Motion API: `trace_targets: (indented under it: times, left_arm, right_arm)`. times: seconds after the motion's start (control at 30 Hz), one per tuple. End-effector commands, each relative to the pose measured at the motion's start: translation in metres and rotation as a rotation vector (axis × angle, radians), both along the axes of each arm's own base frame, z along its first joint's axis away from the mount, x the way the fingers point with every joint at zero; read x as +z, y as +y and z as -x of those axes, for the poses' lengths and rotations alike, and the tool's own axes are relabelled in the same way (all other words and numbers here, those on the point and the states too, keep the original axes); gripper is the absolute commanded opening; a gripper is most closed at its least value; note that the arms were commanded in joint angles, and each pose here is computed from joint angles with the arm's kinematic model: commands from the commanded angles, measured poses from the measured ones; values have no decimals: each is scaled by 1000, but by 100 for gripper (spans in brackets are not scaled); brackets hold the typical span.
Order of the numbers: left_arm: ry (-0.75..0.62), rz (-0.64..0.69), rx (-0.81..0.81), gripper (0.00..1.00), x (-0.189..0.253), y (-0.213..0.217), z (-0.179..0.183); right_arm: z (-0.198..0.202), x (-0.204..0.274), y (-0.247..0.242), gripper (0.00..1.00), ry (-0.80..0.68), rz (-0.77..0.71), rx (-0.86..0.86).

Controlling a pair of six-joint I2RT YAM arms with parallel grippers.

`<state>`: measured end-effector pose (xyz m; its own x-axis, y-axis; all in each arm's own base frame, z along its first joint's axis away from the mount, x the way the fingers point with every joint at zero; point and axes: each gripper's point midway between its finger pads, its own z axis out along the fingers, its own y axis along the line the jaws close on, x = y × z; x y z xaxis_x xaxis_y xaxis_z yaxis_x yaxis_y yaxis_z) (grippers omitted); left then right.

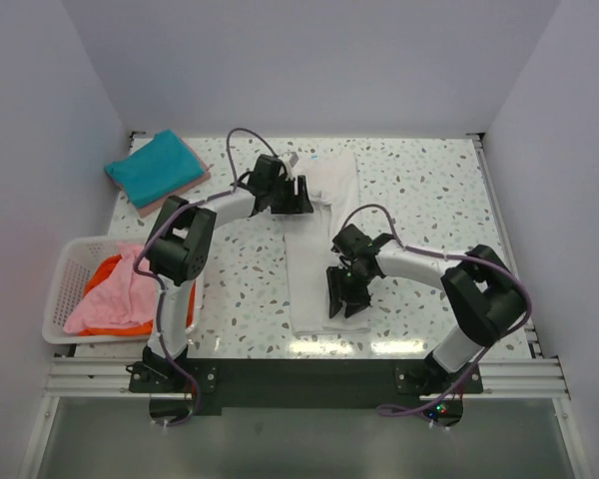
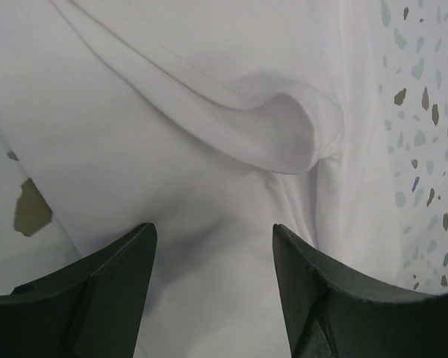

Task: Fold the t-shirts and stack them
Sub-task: Fold the tshirt

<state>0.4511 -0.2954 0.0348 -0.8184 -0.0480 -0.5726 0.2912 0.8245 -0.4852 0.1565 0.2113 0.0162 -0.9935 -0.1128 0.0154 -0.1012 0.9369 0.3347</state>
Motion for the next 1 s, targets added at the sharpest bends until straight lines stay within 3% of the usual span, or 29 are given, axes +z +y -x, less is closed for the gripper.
trace_targets:
  times: [0.0,0.27,0.5,0.7,0.97]
  left_arm:
    - [-5,-105,9,69,-26,31,-19]
    - [-96,-85,-47,70,1,26,-43]
    - [-230,-51,-34,70,90,34,-33]
    - [-200,-118,-24,71,110,69,34]
    - [60,-200,-111,71,54,93,153]
  right_arm:
    - [-19,-9,33,49,-75,-12,4]
    - [-39,-1,66,49,-133,21,28]
    - [-45,46,53,51,-228,29,-8]
    - [-23,50,19,52,-237,83,-61]
    - [-2,22,11,52,-172,78,-84]
